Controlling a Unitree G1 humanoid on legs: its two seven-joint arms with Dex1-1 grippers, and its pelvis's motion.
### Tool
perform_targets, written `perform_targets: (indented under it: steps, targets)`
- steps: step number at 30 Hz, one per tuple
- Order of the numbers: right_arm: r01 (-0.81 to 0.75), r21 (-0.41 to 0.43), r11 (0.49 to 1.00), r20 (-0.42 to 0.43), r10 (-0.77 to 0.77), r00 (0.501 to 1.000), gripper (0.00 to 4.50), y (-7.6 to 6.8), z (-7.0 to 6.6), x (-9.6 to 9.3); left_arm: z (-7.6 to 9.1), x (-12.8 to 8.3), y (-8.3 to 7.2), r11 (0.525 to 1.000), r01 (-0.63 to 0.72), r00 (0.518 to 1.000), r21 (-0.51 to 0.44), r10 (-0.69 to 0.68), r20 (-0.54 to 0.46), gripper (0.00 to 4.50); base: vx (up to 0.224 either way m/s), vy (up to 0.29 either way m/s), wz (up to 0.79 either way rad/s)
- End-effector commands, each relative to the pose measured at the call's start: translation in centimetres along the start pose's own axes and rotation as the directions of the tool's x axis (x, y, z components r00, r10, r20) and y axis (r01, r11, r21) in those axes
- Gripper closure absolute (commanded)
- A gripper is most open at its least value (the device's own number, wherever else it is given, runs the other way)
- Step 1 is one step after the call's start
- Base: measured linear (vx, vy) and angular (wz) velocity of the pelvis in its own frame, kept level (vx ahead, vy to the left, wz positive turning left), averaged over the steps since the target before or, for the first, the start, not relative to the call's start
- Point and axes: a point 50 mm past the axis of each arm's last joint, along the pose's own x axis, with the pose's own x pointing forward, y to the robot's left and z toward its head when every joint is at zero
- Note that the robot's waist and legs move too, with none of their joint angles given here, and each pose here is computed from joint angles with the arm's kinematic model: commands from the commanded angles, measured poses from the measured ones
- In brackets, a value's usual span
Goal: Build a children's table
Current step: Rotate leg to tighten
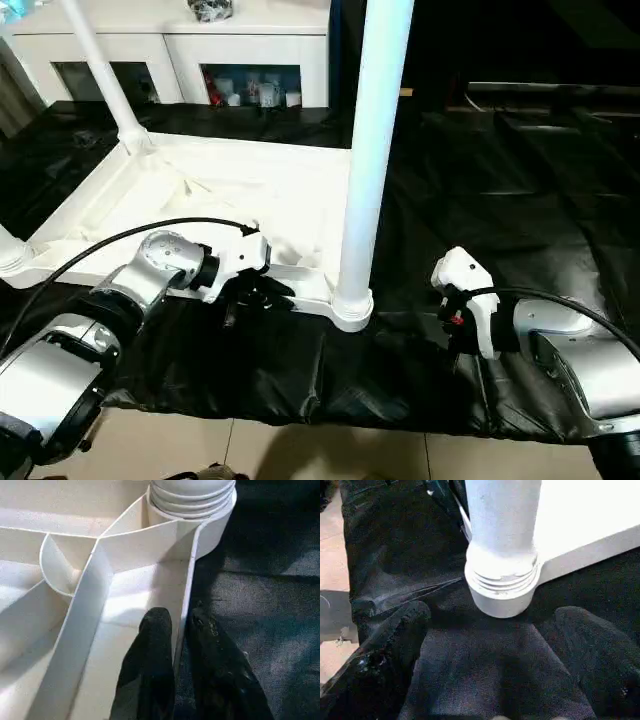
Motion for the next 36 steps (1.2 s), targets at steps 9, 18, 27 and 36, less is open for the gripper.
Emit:
perform_targets:
  steps: [9,18,27,36]
  targets:
    - [-0.029,-0.040,0.999,0.017,0.029,0.999,0.00,0.5,0.7,1.0,-0.6,-0.8,0.1,1.000,0.004,0.998,-0.004,-0.004,-0.060,4.47,0.000,0.000,0.00]
    - [0.073,-0.095,0.993,0.124,-0.061,0.990,0.00,-0.1,1.6,4.5,-1.9,0.1,-0.6,0.989,-0.115,0.993,-0.088,0.113,-0.028,4.47,0.000,0.000,0.00]
    - [0.141,-0.121,0.983,0.104,-0.128,0.986,0.00,-1.5,1.8,6.8,-2.0,0.8,-1.8,0.988,-0.120,0.992,-0.098,0.124,0.034,4.47,0.000,0.000,0.00]
    - [0.140,-0.135,0.981,0.100,-0.127,0.987,0.81,-2.3,1.6,7.8,-1.9,0.3,-2.2,0.989,-0.125,0.991,-0.082,0.129,0.043,4.50,0.000,0.000,0.00]
